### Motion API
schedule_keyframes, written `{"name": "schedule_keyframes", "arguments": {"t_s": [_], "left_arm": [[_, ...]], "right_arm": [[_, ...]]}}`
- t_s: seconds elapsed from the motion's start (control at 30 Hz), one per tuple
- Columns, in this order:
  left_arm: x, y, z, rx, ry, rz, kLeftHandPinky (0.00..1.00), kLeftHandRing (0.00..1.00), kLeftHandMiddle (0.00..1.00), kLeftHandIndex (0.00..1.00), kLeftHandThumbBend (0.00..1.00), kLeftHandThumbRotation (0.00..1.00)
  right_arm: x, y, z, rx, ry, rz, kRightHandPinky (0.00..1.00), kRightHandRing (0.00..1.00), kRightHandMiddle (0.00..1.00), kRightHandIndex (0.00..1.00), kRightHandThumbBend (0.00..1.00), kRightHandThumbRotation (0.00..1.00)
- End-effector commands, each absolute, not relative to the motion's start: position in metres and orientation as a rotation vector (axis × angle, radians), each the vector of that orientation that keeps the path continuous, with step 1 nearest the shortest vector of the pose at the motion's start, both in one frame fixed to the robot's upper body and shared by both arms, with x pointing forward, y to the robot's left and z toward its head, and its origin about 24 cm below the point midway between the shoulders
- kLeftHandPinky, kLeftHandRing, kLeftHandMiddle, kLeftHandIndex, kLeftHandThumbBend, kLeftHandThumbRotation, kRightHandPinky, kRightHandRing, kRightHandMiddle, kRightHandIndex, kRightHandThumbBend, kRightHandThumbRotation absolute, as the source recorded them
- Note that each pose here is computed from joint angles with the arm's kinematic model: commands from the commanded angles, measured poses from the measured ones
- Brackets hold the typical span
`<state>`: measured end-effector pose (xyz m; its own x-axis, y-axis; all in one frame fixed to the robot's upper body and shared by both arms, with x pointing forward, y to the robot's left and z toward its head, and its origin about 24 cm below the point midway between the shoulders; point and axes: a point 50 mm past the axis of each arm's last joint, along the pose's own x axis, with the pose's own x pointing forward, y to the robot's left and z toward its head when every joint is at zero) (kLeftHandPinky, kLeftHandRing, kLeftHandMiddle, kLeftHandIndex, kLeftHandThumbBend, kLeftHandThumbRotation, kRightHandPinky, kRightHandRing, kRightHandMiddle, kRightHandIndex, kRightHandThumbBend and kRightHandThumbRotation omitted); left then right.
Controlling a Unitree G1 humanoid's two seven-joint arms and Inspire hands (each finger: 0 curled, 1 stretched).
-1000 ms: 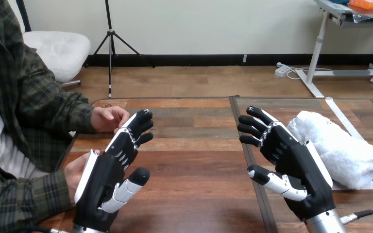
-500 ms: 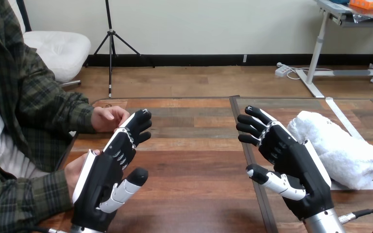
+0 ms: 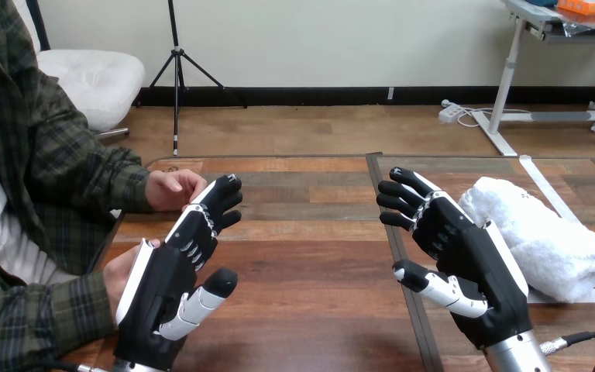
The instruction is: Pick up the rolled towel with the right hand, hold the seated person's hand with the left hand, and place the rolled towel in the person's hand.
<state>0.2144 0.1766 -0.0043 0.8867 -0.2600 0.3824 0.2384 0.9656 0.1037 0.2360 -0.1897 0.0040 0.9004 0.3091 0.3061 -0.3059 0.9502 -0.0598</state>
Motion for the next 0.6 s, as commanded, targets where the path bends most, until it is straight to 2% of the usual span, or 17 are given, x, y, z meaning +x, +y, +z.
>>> {"name": "schedule_keyframes", "arguments": {"t_s": [0.0, 0.33, 0.57], "left_arm": [[0.23, 0.174, 0.012, 0.069, -0.488, -0.272, 0.87, 0.91, 0.92, 0.89, 1.0, 0.76], [0.231, 0.172, 0.012, 0.065, -0.487, -0.276, 0.87, 0.91, 0.92, 0.89, 1.0, 0.77], [0.231, 0.17, 0.013, 0.071, -0.494, -0.277, 0.87, 0.91, 0.91, 0.88, 1.0, 0.77]], "right_arm": [[0.254, -0.186, 0.026, -0.035, -0.416, 0.332, 0.81, 0.85, 0.85, 0.87, 1.0, 0.48], [0.259, -0.194, 0.037, -0.113, -0.453, 0.321, 0.81, 0.85, 0.86, 0.87, 1.0, 0.49], [0.266, -0.205, 0.055, -0.161, -0.481, 0.264, 0.8, 0.85, 0.86, 0.87, 1.0, 0.48]]}}
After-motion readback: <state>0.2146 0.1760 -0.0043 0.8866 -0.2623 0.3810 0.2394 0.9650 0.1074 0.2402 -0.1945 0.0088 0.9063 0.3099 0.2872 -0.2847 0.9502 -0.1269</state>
